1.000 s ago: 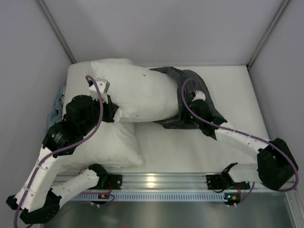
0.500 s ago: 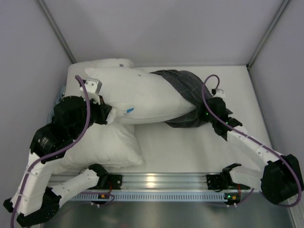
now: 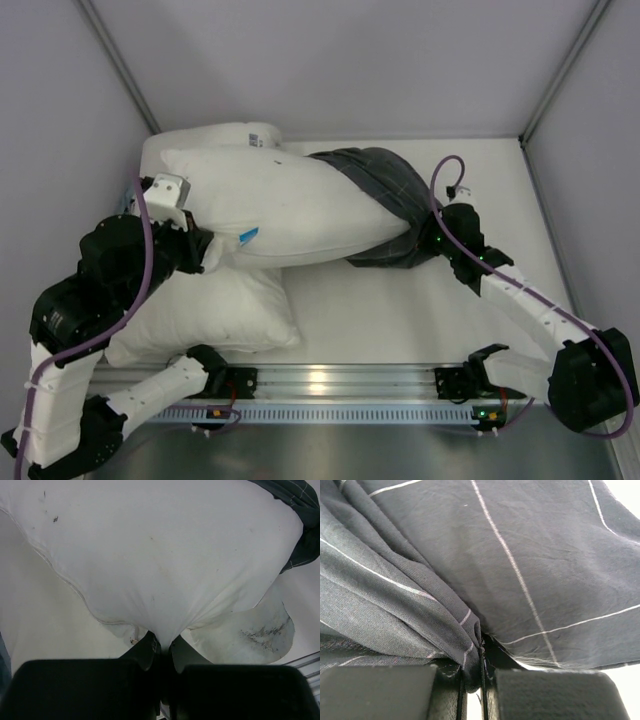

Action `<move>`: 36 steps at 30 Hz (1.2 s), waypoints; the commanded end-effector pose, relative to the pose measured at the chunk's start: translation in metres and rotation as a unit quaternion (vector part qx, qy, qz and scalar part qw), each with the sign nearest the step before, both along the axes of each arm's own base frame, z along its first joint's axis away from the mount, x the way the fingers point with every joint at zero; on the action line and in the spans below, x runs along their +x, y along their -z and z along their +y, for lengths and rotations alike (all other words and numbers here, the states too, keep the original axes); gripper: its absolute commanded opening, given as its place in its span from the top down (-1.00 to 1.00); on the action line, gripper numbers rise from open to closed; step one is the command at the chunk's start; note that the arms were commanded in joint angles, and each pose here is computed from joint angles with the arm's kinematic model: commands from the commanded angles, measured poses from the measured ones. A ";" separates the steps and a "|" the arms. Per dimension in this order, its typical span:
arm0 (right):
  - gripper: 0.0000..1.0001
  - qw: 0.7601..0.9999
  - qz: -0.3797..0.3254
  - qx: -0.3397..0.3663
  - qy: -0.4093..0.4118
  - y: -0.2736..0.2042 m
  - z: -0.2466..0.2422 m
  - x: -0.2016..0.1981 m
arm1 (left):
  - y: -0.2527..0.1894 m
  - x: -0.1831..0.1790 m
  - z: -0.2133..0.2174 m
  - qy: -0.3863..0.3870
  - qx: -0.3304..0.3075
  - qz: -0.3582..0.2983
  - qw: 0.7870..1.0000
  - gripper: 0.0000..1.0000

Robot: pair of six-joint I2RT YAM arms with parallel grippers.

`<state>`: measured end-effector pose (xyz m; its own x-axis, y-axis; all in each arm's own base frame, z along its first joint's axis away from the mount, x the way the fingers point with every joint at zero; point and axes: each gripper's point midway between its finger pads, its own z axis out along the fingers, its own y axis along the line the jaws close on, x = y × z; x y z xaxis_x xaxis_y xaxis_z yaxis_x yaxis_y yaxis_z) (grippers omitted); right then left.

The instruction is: Remove the pillowcase from the pillow

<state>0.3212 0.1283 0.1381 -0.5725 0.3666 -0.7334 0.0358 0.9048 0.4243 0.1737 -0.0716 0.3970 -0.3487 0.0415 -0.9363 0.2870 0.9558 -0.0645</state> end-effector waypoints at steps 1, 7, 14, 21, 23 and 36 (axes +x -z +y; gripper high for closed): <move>1.00 0.984 0.023 -0.102 0.143 0.023 -0.084 0.003 | -0.080 -0.032 0.078 -0.129 -0.055 -0.155 0.978 1.00; 1.00 0.982 0.029 -0.104 0.152 0.027 -0.092 0.002 | -0.087 -0.046 0.091 -0.140 -0.068 -0.170 0.973 1.00; 1.00 0.982 0.031 -0.099 0.157 0.027 -0.096 0.002 | -0.100 -0.066 0.115 -0.161 -0.086 -0.193 0.964 1.00; 1.00 0.982 0.034 -0.098 0.161 0.029 -0.100 0.000 | -0.104 -0.081 0.132 -0.169 -0.109 -0.203 0.958 1.00; 1.00 0.982 0.035 -0.098 0.161 0.030 -0.100 0.000 | -0.103 -0.083 0.135 -0.168 -0.118 -0.202 0.958 1.00; 1.00 0.980 0.037 -0.097 0.169 0.031 -0.107 0.000 | -0.100 -0.098 0.156 -0.158 -0.165 -0.199 0.953 1.00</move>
<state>0.3148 0.1412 0.1495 -0.6091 0.3763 -0.6981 -0.0554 0.8579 0.5108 0.1108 -0.0223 0.4245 -0.2743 -0.0322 -0.9611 0.3156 0.9411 -0.1216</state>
